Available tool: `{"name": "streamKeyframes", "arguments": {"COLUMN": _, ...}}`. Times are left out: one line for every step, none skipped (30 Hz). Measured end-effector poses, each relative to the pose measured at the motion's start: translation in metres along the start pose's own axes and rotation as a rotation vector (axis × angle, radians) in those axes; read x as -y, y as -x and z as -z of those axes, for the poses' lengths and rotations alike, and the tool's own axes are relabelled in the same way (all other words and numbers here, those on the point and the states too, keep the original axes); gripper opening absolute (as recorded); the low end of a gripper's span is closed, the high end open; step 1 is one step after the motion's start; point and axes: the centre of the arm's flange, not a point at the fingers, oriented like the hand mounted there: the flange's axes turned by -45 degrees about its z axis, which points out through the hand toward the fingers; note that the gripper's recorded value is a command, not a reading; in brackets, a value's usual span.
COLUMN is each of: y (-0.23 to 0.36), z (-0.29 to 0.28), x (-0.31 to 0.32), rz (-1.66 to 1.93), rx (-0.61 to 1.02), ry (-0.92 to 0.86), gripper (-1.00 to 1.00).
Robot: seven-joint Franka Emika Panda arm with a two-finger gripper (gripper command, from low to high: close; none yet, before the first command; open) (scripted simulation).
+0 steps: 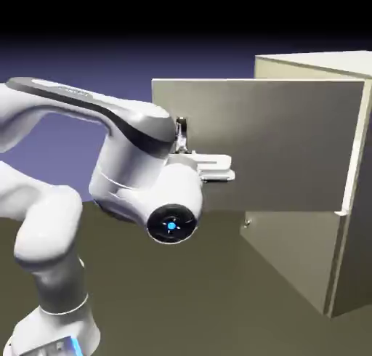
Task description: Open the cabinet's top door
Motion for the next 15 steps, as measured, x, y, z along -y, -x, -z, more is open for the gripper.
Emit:
{"name": "streamKeyframes", "arguments": {"y": 0.0, "z": 0.009, "x": 0.004, "rz": 0.0, "rx": 0.0, "ry": 0.025, "gripper": -1.0}}
{"name": "streamKeyframes", "arguments": {"y": 0.0, "z": 0.018, "x": 0.008, "rz": 0.0, "rx": 0.0, "ry": 0.048, "gripper": -1.0}}
{"name": "streamKeyframes", "arguments": {"y": 0.0, "z": 0.026, "x": 0.011, "rz": 0.0, "rx": 0.0, "ry": 0.072, "gripper": -1.0}}
{"name": "streamKeyframes", "arguments": {"y": 0.0, "z": 0.034, "x": 0.015, "rz": 0.0, "rx": 0.0, "ry": 0.094, "gripper": -1.0}}
{"name": "streamKeyframes", "arguments": {"y": 0.0, "z": 0.042, "x": 0.02, "rz": 0.0, "rx": 0.0, "ry": 0.117, "gripper": -1.0}}
{"name": "streamKeyframes", "arguments": {"y": 0.0, "z": 0.05, "x": 0.024, "rz": 0.0, "rx": 0.0, "ry": 0.138, "gripper": -1.0}}
{"name": "streamKeyframes", "arguments": {"y": 0.0, "z": 0.057, "x": 0.028, "rz": 0.0, "rx": 0.0, "ry": 0.159, "gripper": -1.0}}
{"name": "streamKeyframes", "arguments": {"y": 0.0, "z": 0.064, "x": 0.032, "rz": 0.0, "rx": 0.0, "ry": 0.18, "gripper": -1.0}}
{"name": "streamKeyframes", "arguments": {"y": 0.0, "z": 0.071, "x": 0.036, "rz": 0.0, "rx": 0.0, "ry": 0.2, "gripper": -1.0}}
{"name": "streamKeyframes", "arguments": {"y": 0.0, "z": 0.077, "x": 0.04, "rz": 0.0, "rx": 0.0, "ry": 0.218, "gripper": -1.0}}
{"name": "streamKeyframes", "arguments": {"y": 0.0, "z": 0.082, "x": 0.044, "rz": 0.0, "rx": 0.0, "ry": 0.234, "gripper": -1.0}}
{"name": "streamKeyframes", "arguments": {"y": 0.0, "z": 0.087, "x": 0.048, "rz": 0.0, "rx": 0.0, "ry": 0.25, "gripper": -1.0}}
{"name": "streamKeyframes", "arguments": {"y": 0.0, "z": 0.092, "x": 0.051, "rz": 0.0, "rx": -0.001, "ry": 0.264, "gripper": -1.0}}
{"name": "streamKeyframes", "arguments": {"y": 0.0, "z": 0.096, "x": 0.054, "rz": 0.0, "rx": 0.0, "ry": 0.276, "gripper": -1.0}}
{"name": "streamKeyframes", "arguments": {"y": 0.0, "z": 0.099, "x": 0.056, "rz": 0.0, "rx": 0.001, "ry": 0.286, "gripper": -1.0}}
